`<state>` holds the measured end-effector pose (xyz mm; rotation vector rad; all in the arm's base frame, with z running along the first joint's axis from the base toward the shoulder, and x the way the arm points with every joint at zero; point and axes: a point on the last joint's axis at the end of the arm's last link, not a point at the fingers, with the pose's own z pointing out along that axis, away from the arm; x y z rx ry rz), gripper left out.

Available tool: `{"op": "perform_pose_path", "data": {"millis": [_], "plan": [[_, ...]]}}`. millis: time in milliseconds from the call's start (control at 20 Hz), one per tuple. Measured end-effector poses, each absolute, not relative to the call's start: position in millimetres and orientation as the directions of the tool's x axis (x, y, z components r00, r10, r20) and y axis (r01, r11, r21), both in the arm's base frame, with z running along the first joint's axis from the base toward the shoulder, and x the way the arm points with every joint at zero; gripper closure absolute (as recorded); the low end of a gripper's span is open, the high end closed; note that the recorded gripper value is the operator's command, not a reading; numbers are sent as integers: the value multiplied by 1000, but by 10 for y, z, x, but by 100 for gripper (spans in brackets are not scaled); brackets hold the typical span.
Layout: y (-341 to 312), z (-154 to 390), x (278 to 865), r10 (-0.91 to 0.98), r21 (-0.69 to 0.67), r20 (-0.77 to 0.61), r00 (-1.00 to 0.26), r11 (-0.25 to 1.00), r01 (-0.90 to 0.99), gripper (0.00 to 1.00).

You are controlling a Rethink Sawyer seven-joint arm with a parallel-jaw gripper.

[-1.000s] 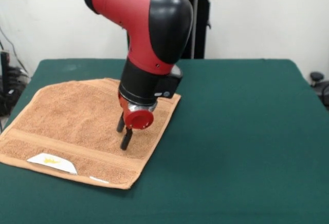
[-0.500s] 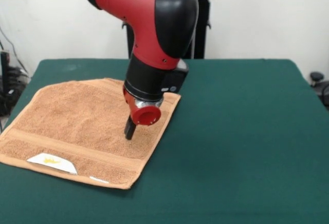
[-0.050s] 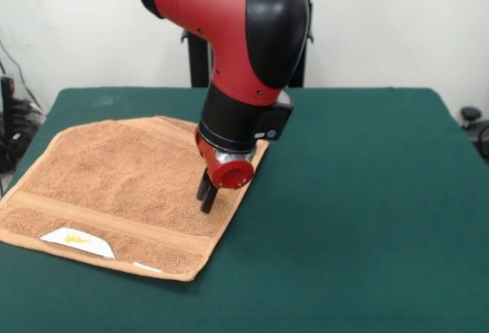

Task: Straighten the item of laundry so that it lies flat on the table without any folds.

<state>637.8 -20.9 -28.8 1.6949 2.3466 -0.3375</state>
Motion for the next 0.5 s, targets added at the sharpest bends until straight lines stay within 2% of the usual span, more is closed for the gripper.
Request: {"op": "perform_pose_path", "data": {"millis": [500], "plan": [[-211,-356,6343,890,-66,-318,-326,322,944,0]]}}
